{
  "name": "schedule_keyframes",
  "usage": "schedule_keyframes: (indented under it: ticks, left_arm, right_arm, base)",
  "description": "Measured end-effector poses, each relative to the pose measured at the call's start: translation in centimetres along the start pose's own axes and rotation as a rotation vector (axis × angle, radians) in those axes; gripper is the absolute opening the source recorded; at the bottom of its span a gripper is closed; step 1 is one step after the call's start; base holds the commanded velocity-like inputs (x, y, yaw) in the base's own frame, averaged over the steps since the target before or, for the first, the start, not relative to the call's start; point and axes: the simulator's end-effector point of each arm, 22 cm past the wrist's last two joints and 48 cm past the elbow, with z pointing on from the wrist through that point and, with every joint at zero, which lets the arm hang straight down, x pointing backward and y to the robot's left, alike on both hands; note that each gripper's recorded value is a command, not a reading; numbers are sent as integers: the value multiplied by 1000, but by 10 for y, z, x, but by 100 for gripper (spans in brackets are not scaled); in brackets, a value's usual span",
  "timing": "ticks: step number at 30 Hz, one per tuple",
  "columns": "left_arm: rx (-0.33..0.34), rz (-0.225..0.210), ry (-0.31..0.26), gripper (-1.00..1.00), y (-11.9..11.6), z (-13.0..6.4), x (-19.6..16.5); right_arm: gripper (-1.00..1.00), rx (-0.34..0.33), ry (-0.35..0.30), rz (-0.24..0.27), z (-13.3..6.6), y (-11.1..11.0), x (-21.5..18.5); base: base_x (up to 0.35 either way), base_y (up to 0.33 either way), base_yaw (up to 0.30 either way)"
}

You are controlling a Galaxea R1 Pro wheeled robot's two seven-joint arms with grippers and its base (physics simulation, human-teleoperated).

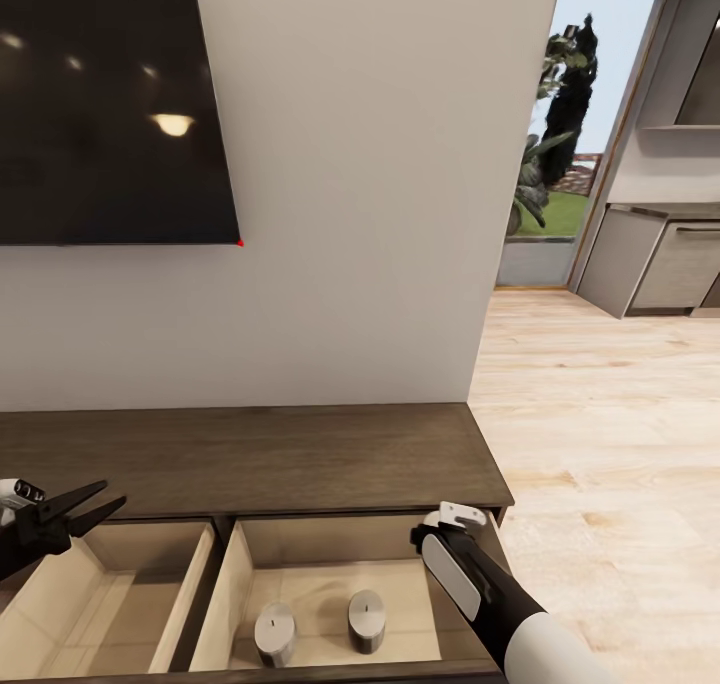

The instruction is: Place each of the two pumpkins and all three candles from the living room inside a cabinet in the living room (use any cabinet), then make sure every cabinet is closed, and position the cauldron so it is next to a table in the living room.

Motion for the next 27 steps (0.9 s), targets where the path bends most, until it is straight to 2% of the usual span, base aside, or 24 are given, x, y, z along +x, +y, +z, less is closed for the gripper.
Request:
schedule_keyframes:
  ticks: [14, 21, 27]
  left_arm:
    - [27, -2, 0, 100, 17, -5, 15]
    - [27, -4, -1, 100, 30, -8, 24]
    - [27, -4, 0, 100, 40, -10, 32]
  right_arm:
    - [-100, -20, 1, -2, 19, 5, 18]
    - [-100, -130, 7, -3, 29, 28, 31]
    - [-100, -139, 8, -5, 39, 29, 40]
  base:
    - [0, 0, 0]
    - [0, 0, 0]
    - [0, 0, 0]
